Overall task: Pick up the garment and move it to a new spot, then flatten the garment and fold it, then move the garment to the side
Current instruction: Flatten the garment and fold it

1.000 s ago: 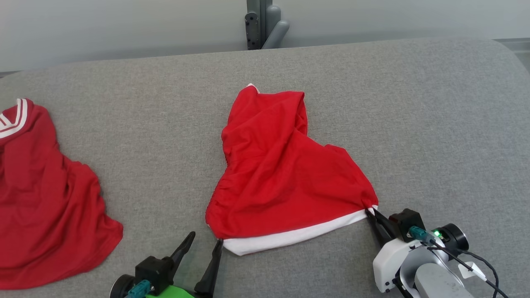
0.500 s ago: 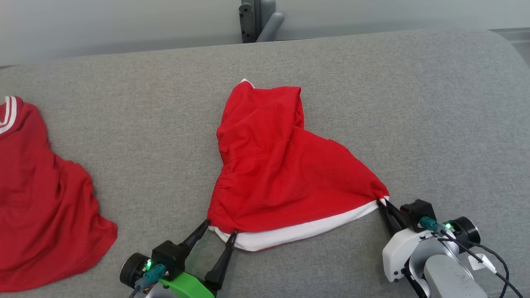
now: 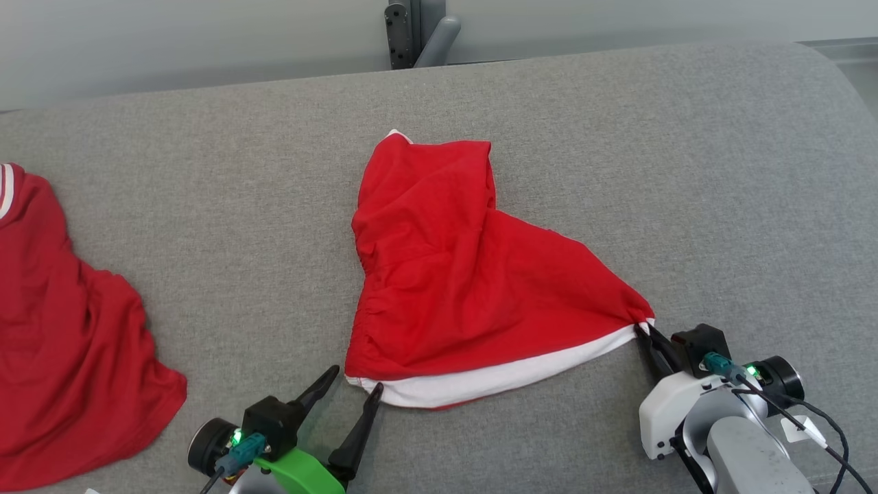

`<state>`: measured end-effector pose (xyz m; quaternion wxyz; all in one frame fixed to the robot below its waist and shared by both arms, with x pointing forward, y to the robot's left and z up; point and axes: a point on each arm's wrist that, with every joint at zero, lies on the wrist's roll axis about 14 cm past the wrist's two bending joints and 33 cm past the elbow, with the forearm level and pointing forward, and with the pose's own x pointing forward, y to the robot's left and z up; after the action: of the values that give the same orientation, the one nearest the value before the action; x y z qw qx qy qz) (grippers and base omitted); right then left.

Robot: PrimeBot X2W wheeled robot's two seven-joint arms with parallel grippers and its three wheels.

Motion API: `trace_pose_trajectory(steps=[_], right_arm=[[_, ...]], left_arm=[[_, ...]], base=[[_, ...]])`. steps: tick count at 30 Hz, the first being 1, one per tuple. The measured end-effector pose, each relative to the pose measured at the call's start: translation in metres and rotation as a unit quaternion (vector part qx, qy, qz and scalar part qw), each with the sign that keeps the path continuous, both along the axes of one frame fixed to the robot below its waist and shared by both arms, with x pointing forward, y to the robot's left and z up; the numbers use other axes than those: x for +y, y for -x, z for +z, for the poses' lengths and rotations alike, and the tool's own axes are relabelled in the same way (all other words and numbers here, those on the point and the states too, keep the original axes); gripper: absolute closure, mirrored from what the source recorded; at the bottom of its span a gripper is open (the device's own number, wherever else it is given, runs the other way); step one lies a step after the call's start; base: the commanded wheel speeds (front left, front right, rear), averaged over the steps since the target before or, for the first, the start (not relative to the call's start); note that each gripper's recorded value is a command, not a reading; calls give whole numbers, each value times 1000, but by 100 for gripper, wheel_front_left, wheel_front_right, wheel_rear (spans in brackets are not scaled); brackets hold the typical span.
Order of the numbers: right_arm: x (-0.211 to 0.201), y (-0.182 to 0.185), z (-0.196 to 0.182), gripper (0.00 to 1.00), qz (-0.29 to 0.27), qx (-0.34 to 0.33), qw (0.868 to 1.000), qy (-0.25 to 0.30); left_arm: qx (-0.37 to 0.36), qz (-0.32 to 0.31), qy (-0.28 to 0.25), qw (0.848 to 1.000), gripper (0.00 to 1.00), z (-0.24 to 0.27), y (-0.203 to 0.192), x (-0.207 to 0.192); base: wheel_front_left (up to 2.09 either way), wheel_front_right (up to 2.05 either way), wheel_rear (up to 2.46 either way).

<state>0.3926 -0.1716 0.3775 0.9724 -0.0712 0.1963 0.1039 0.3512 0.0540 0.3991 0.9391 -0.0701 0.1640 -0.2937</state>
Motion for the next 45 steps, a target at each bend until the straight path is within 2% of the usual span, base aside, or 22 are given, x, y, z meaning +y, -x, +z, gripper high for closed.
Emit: trace_pose_trajectory(steps=[13,15,19,21,24,26,28,32,35,37,42,45], right_arm=[[7,-1,-4,100,6,4,1000,-3],[7,-1,-5,100,6,5,1000,-3],[7,-1,-4,100,6,2,1000,-5],[11,-5,4,100,-1,-9,1000,-24],[20,-19,26,100,-24,-40,995,-90],[29,-38,57,100,-32,-78,985,-147],[29,-60,97,100,-25,-123,976,-180],[17,-105,184,100,3,-204,959,-197],[17,-142,245,100,27,-259,951,-166],[23,-167,276,100,31,-284,942,-177],[24,-230,316,100,-6,-336,913,-232],[9,-260,325,100,-36,-370,899,-231]], left_arm=[[22,-10,1,1000,2,-11,-6,-7],[31,-14,6,999,100,-13,-3,-10],[29,-16,21,999,100,-7,-6,-16],[28,-16,31,999,100,-2,-7,-14],[-5,-31,43,999,100,20,-17,-15],[-41,-31,74,996,100,50,-34,-14],[-83,-43,97,991,100,86,-52,-14],[-157,-63,136,976,100,173,-102,-8],[-188,-74,93,975,100,212,-144,4],[-208,-62,86,972,100,237,-178,11],[-222,10,63,973,100,246,-261,31],[-267,50,57,961,100,256,-298,36]], base=[[0,0,0],[0,0,0],[0,0,0],[0,0,0],[0,0,0],[0,0,0],[0,0,0],[0,0,0],[0,0,0],[0,0,0],[0,0,0],[0,0,0]])
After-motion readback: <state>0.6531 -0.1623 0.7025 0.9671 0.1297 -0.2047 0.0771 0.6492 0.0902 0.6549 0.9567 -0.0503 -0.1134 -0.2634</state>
